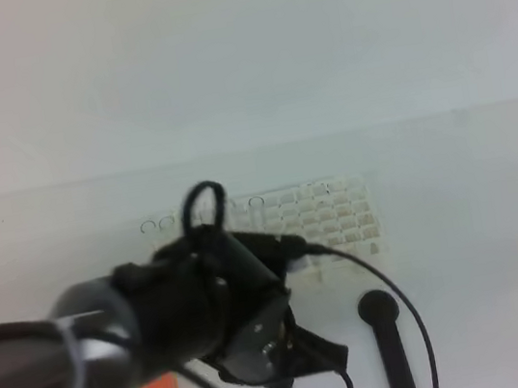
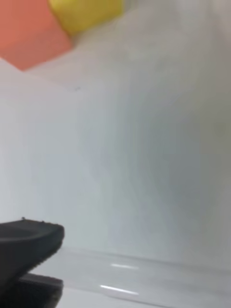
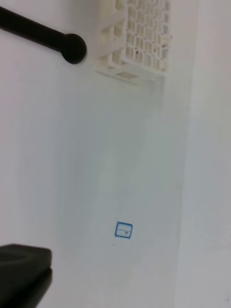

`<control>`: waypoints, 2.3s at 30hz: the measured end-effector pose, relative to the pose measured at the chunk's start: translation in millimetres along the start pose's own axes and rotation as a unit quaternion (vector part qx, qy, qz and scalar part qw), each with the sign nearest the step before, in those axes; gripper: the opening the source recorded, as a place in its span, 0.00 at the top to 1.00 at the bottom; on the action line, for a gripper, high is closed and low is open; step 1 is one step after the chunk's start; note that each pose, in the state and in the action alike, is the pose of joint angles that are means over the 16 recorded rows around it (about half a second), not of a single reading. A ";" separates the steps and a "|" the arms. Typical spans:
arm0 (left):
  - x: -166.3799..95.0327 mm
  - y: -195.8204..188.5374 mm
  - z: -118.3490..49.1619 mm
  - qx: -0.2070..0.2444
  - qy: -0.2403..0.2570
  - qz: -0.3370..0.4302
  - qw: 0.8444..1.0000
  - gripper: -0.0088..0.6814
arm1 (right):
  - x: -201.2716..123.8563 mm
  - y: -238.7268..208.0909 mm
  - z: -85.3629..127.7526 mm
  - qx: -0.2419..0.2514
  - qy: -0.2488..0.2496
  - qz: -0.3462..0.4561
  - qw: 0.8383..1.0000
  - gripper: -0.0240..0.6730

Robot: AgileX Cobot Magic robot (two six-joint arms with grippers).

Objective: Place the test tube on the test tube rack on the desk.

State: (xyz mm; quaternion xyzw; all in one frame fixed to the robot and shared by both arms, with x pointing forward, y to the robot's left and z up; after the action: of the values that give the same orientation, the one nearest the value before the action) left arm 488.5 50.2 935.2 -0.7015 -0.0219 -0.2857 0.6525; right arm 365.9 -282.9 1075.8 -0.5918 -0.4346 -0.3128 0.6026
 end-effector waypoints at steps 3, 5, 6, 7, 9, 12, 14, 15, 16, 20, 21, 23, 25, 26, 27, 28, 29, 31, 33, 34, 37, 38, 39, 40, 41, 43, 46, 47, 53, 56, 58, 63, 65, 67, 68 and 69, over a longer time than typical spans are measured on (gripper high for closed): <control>7.9 -27.1 4.2 -0.012 -0.009 -0.034 0.999 0.83 | 1.6 -0.1 3.1 0.010 0.005 -0.005 1.000 0.97; 12.7 -47.4 7.6 -0.023 -0.013 -0.061 0.998 0.83 | 3.6 -0.2 6.1 0.021 0.010 -0.012 1.000 0.97; 14.8 -58.0 9.6 -0.029 -0.015 -0.076 0.997 0.83 | 4.9 -0.4 7.9 0.026 0.012 -0.016 0.999 0.97; 16.9 -69.0 11.5 -0.036 -0.017 -0.093 0.995 0.83 | 6.3 -0.5 9.7 0.033 0.014 -0.020 0.999 0.97; 19.7 -90.9 16.2 -0.050 -0.018 -0.128 0.990 0.83 | 9.3 -1.0 13.5 0.046 0.017 -0.030 0.998 0.97; 21.3 -123.3 24.5 -0.070 -0.017 -0.185 0.980 0.83 | 14.1 -2.1 19.0 0.064 0.018 -0.045 0.997 0.97; 20.1 -144.3 31.2 -0.082 -0.014 -0.226 0.971 0.83 | 17.4 -2.8 22.2 0.075 0.015 -0.056 0.995 0.97; 18.7 -153.2 34.7 -0.086 -0.013 -0.245 0.966 0.83 | 19.0 -3.2 23.7 0.080 0.012 -0.061 0.995 0.97; 16.8 -161.3 38.3 -0.090 -0.010 -0.264 0.960 0.83 | 20.4 -3.3 25.1 0.085 0.008 -0.066 0.994 0.97; 5.9 -185.5 52.5 -0.097 0.001 -0.332 0.938 0.83 | 24.2 -1.6 30.9 0.105 -0.019 -0.075 0.991 0.97; 2.5 -189.4 56.1 -0.096 0.005 -0.346 0.933 0.83 | 24.7 -0.5 32.6 0.111 -0.027 -0.075 0.991 0.97; -4.7 -194.5 62.6 -0.094 0.010 -0.371 0.924 0.83 | 25.6 2.2 36.5 0.125 -0.045 -0.075 0.988 0.97; -11.5 -197.0 67.6 -0.092 0.015 -0.393 0.915 0.83 | 27.6 5.0 41.4 0.142 -0.063 -0.077 0.985 0.97; -14.8 -197.1 69.7 -0.090 0.020 -0.404 0.910 0.83 | 29.1 6.3 44.1 0.151 -0.072 -0.079 0.983 0.97; -17.6 -197.3 70.9 -0.090 0.025 -0.414 0.905 0.83 | 31.2 7.5 47.1 0.162 -0.080 -0.082 0.980 0.97; -20.4 -197.2 71.4 -0.093 0.027 -0.424 0.901 0.83 | 33.7 8.7 50.4 0.173 -0.087 -0.086 0.977 0.96; -23.1 -196.5 71.5 -0.094 0.034 -0.433 0.896 0.83 | 36.7 9.8 53.8 0.185 -0.094 -0.091 0.974 0.96; -27.8 -195.7 70.0 -0.104 0.041 -0.448 0.887 0.83 | 43.6 12.2 61.2 0.210 -0.106 -0.101 0.967 0.95; -31.8 -194.7 67.6 -0.115 0.047 -0.458 0.880 0.83 | 51.3 14.5 69.0 0.238 -0.114 -0.112 0.958 0.94; -33.6 -194.1 66.3 -0.123 0.047 -0.461 0.877 0.83 | 55.6 15.6 72.9 0.252 -0.117 -0.118 0.953 0.93; -38.3 -191.6 61.8 -0.145 0.043 -0.466 0.872 0.83 | 69.7 18.2 83.6 0.289 -0.122 -0.142 0.939 0.90; -39.7 -190.8 60.2 -0.152 0.043 -0.466 0.871 0.83 | 74.5 19.0 87.0 0.301 -0.123 -0.150 0.934 0.89; -40.7 -190.3 58.6 -0.159 0.041 -0.465 0.870 0.83 | 79.1 19.7 90.4 0.312 -0.123 -0.158 0.929 0.89; -41.5 -189.8 57.2 -0.167 0.037 -0.464 0.869 0.83 | 83.4 20.5 94.1 0.323 -0.125 -0.166 0.923 0.88; -42.1 -189.4 56.1 -0.172 0.036 -0.464 0.868 0.83 | 87.4 21.4 97.9 0.334 -0.126 -0.173 0.918 0.87; -42.3 -189.4 55.2 -0.181 0.025 -0.463 0.868 0.83 | 93.9 23.8 106.6 0.357 -0.129 -0.184 0.907 0.85; -41.4 -190.0 56.2 -0.186 0.008 -0.463 0.866 0.83 | 100.0 29.4 122.6 0.387 -0.133 -0.196 0.891 0.84; -40.9 -190.2 56.8 -0.186 0.003 -0.464 0.866 0.83 | 101.3 31.7 128.7 0.395 -0.135 -0.199 0.886 0.84; -40.4 -190.0 57.6 -0.188 -0.008 -0.463 0.866 0.83 | 106.4 46.6 172.1 0.426 -0.162 -0.209 0.865 0.83; -40.3 -189.8 57.8 -0.186 -0.005 -0.464 0.866 0.83 | 110.4 53.8 195.9 0.435 -0.175 -0.209 0.858 0.80; -40.4 -189.8 57.8 -0.185 -0.003 -0.465 0.866 0.83 | 114.3 58.7 210.9 0.439 -0.178 -0.208 0.856 0.77; -40.4 -189.6 58.1 -0.179 0.006 -0.467 0.866 0.83 | 129.2 70.7 240.7 0.448 -0.173 -0.206 0.853 0.64; -40.3 -189.6 58.2 -0.176 0.011 -0.468 0.866 0.83 | 136.6 75.1 249.1 0.452 -0.164 -0.205 0.852 0.58; -40.2 -189.6 58.3 -0.173 0.015 -0.469 0.866 0.83 | 143.7 79.4 255.6 0.457 -0.153 -0.203 0.852 0.52; -40.2 -189.7 58.5 -0.171 0.017 -0.470 0.866 0.83 | 147.1 81.4 258.3 0.459 -0.147 -0.201 0.853 0.49; -40.1 -189.7 58.6 -0.170 0.019 -0.471 0.866 0.83 | 150.2 83.3 260.6 0.461 -0.140 -0.200 0.853 0.46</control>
State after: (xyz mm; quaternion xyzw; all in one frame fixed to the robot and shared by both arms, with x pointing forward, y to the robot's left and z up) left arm 400.3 146.3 1090.1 -0.7021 -0.2880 -0.5717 0.3120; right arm 464.2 3.1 1152.9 -0.1841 -0.7178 -0.1042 0.6633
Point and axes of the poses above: a point on each arm's last joint axis where the gripper is mounted, y pointing out along that axis toward the gripper, z along the wrist's bending axis when the last joint is at zero, x = y × z, the point moved 6 cm from there along y, pointing out along that axis toward the gripper, and after that the axes turned 4 degrees about -y, right-handed, at the moved point
